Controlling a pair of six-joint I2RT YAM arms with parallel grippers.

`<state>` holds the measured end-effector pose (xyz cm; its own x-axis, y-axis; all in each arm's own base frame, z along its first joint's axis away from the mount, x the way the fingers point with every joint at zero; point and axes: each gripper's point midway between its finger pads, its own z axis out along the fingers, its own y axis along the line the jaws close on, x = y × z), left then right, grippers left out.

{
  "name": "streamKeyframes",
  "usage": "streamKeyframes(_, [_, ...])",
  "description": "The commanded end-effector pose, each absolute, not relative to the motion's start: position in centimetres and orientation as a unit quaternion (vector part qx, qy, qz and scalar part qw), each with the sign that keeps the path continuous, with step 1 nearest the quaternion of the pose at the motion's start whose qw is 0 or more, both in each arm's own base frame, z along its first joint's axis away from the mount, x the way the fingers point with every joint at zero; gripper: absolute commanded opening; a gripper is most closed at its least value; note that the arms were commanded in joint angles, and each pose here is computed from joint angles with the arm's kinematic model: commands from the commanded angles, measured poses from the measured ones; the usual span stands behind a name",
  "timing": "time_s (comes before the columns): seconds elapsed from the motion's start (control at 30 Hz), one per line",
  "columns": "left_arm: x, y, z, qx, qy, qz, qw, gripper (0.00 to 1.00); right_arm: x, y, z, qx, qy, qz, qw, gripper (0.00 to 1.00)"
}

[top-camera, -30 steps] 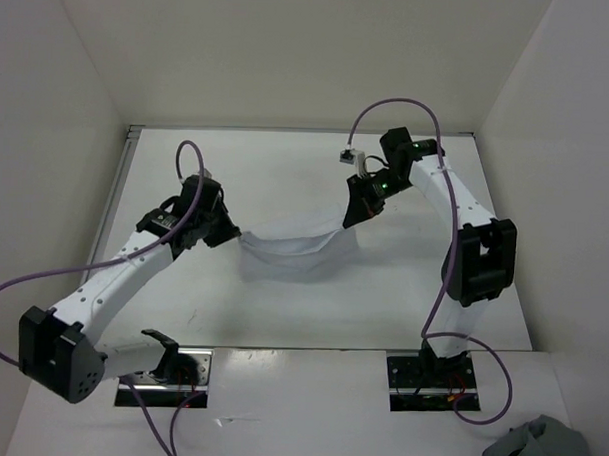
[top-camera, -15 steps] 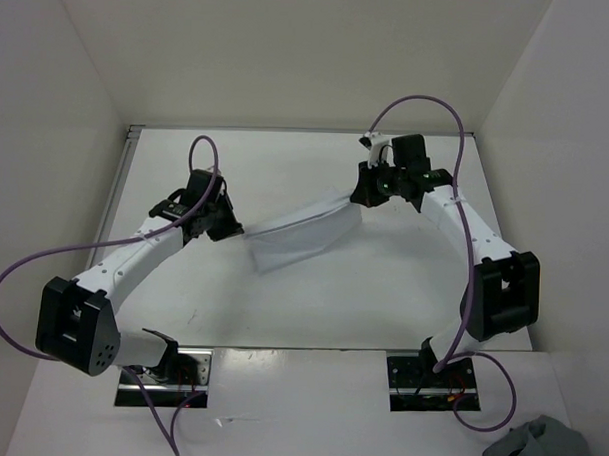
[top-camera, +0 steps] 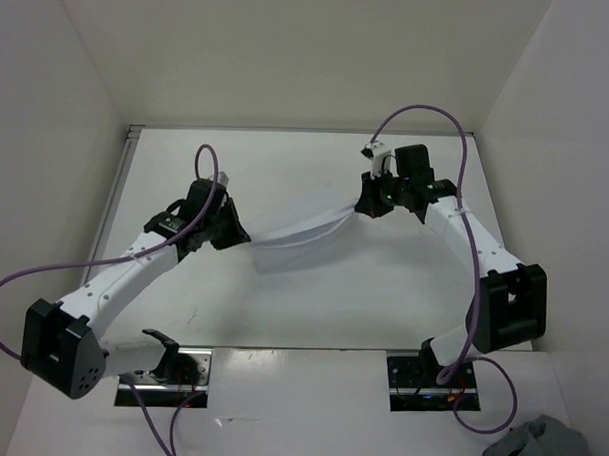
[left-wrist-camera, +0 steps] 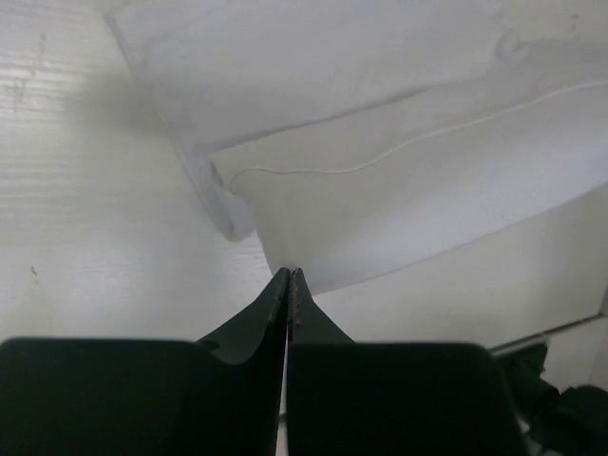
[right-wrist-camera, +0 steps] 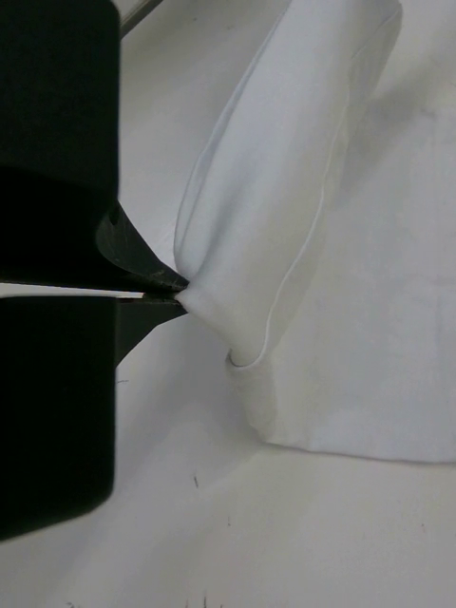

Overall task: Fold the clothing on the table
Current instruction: Fold the skirt

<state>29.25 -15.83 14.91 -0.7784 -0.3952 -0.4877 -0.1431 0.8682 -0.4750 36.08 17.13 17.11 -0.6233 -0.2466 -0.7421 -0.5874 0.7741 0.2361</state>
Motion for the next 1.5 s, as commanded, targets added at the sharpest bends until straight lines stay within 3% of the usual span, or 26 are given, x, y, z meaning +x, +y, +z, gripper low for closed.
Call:
streamKeyframes(0.0, [26.7,-17.1,17.3,-0.132,0.911,-0.25,0.301,0.0,33.9,16.1,20.3,-0.292,0.844,0.212,0.397,0.0])
streamKeyframes(0.2, [19.3,-19.5,18.1,-0.151,0.91,-0.297,0.249,0.0,27.3,15.1,20.7,-0.362,0.836,0.218,0.349,0.0])
streamKeyframes(0.3, [16.3,-18.8,19.8,-0.178,0.89,-0.325,0.265,0.0,24.8,14.6,21.2,-0.377,0.83,0.223,0.344,0.0])
streamKeyframes(0.47, [14.9,-18.6,18.1,-0.187,0.891,-0.328,0.251,0.0,23.9,14.3,21.3,-0.364,0.831,0.223,0.358,0.0])
streamKeyframes(1.03, [22.6,-22.3,15.7,-0.158,0.921,-0.236,0.265,0.01,29.4,18.2,15.8,-0.313,0.873,0.307,0.212,0.0])
streamKeyframes(1.27, [25.3,-19.8,15.0,-0.175,0.92,-0.21,0.283,0.02,33.0,19.9,15.7,-0.299,0.868,0.327,0.223,0.0])
streamKeyframes(1.47, [27.3,-18.1,11.2,-0.181,0.935,-0.164,0.256,0.05,35.4,20.3,13.5,-0.265,0.878,0.341,0.206,0.0])
